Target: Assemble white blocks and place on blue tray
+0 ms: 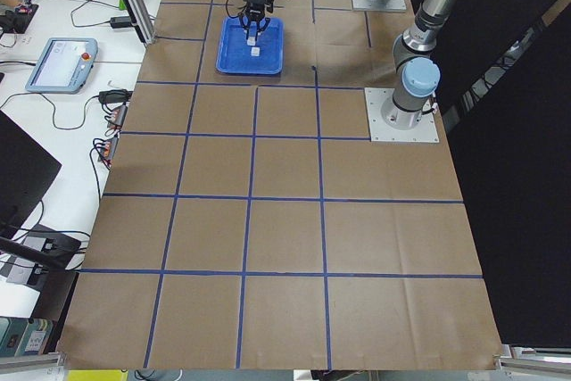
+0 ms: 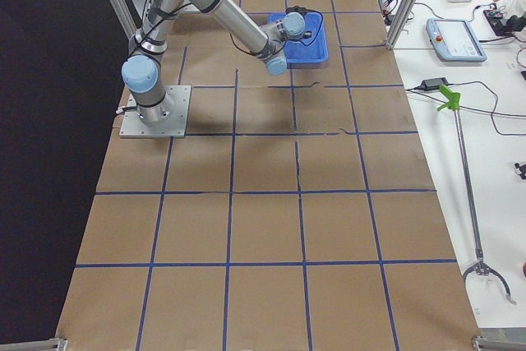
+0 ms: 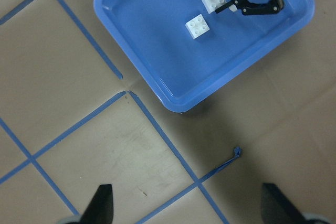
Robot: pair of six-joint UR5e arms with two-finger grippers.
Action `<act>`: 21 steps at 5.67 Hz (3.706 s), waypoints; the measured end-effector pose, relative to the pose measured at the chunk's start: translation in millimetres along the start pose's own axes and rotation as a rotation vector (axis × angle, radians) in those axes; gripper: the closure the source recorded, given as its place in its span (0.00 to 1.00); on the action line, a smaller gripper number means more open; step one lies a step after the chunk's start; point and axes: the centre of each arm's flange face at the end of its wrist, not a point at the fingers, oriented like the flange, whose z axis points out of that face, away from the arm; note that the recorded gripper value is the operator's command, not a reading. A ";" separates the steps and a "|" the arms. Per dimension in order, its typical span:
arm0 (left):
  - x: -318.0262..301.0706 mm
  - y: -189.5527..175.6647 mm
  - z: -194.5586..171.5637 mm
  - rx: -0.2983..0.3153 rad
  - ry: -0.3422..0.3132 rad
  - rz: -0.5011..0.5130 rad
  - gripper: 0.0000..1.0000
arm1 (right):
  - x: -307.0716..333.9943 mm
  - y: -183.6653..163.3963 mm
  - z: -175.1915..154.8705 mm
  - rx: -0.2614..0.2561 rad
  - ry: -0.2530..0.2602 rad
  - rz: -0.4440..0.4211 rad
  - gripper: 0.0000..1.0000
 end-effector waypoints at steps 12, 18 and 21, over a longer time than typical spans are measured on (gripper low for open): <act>-20.5 11.8 -21.8 0.027 -0.050 -0.361 0.01 | -12.4 -10.0 11.9 -0.003 -0.032 0.034 0.76; -18.5 15.4 -25.6 0.038 -0.054 -0.355 0.01 | -20.2 -9.3 16.4 -0.007 -0.045 0.029 0.77; -19.4 15.7 -25.0 0.033 -0.055 -0.357 0.01 | -17.9 -11.8 14.8 -0.001 -0.033 0.020 0.69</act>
